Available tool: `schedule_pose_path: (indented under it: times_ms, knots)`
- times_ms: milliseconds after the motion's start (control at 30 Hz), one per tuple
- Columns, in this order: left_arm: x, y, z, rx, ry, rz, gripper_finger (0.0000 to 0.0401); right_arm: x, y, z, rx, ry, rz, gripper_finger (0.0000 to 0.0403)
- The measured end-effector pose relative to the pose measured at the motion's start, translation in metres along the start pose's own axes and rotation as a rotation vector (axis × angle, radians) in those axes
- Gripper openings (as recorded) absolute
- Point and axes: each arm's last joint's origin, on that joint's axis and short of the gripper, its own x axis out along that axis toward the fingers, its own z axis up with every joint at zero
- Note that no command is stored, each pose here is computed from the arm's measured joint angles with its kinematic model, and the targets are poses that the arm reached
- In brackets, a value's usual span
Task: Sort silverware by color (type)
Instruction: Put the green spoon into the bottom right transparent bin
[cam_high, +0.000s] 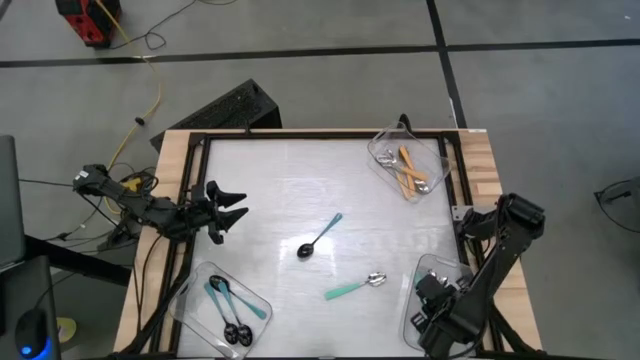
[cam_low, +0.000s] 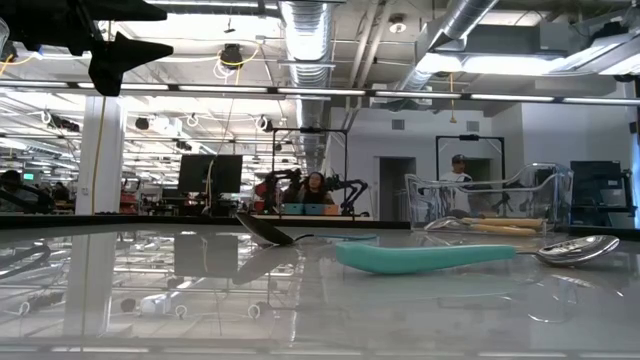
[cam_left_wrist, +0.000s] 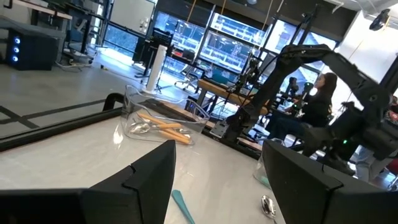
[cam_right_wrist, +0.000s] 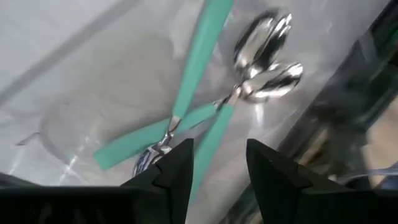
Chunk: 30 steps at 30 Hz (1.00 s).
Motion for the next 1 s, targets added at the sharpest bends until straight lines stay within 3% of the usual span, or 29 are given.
schedule_pose_path:
  times_ms: [433,767,1000]
  knots:
    - [0.0,0.0,0.0,-0.001,-0.001,-0.001,0.0226,-0.06,0.001,0.038,-0.208,-0.152,0.082,0.0178]
    - [0.0,0.0,0.0,-0.001,-0.001,0.0,0.0226,-0.063,0.008,0.088,-0.425,-0.173,0.073,0.0178]
    - [0.0,0.0,0.0,-0.002,-0.001,0.0,0.0226,-0.064,0.021,0.121,-0.586,-0.24,0.164,0.0178]
